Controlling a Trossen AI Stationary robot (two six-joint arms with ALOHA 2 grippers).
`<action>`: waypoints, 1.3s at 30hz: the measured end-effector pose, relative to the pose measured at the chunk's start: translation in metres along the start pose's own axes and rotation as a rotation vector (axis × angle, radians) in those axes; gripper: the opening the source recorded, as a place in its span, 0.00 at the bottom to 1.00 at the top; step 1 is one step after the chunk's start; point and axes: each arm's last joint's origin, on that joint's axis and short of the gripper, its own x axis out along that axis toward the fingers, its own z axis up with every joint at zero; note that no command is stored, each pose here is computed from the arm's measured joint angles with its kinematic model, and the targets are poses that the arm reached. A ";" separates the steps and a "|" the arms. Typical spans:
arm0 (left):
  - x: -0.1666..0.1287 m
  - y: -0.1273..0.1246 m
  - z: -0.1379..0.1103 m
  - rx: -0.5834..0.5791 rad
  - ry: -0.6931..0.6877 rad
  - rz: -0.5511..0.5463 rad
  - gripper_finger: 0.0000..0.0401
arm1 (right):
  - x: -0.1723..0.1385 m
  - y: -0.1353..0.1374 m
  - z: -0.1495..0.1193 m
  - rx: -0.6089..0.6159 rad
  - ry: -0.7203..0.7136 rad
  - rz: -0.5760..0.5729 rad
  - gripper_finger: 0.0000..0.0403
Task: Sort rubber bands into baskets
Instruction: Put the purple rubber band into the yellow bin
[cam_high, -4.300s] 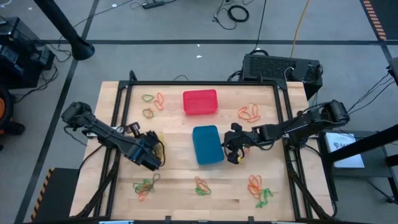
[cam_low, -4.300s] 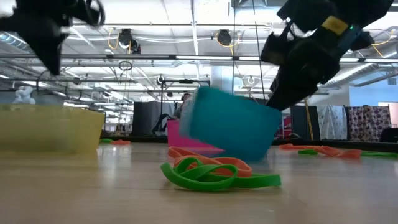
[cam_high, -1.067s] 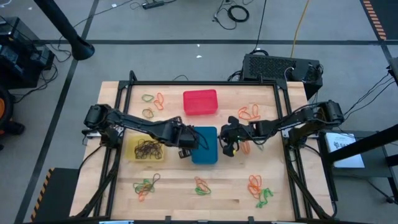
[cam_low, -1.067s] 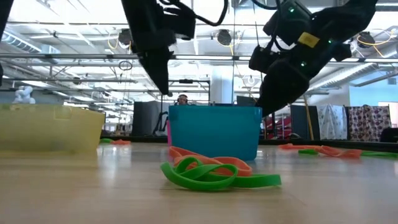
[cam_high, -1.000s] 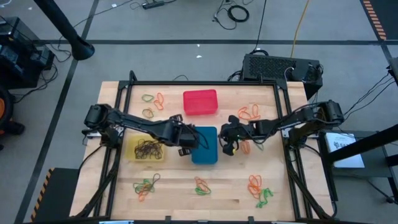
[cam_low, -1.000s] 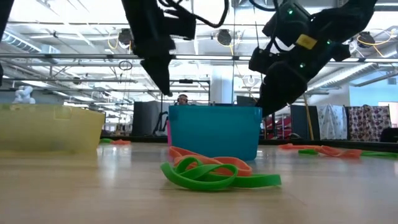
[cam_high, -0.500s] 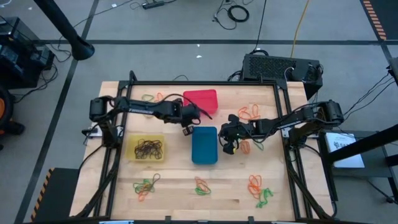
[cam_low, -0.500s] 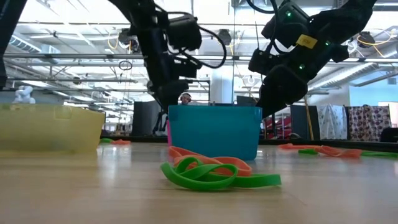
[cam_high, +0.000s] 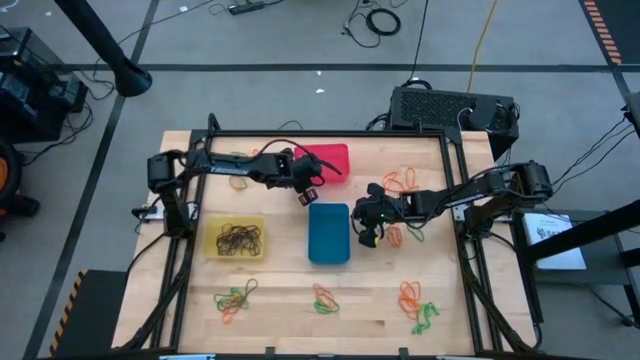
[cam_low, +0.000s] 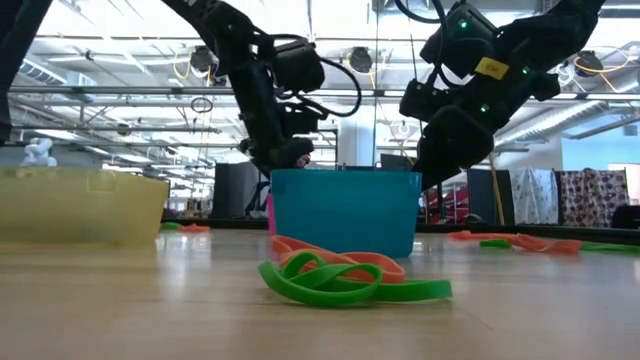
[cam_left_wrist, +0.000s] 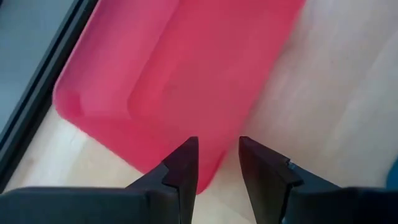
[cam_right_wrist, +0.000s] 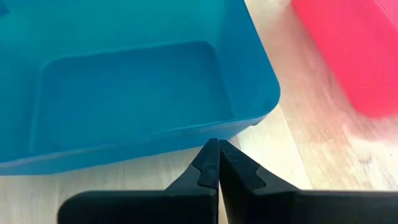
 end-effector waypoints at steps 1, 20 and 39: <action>0.002 -0.001 0.001 0.003 -0.008 -0.005 0.30 | 0.000 0.000 0.000 0.000 0.001 0.000 0.00; -0.018 -0.007 0.013 0.078 -0.022 0.034 0.30 | 0.000 0.000 0.001 -0.003 -0.007 0.002 0.00; -0.199 -0.130 -0.071 0.065 0.321 -0.331 0.31 | -0.033 0.058 0.017 -0.104 -0.114 0.182 0.00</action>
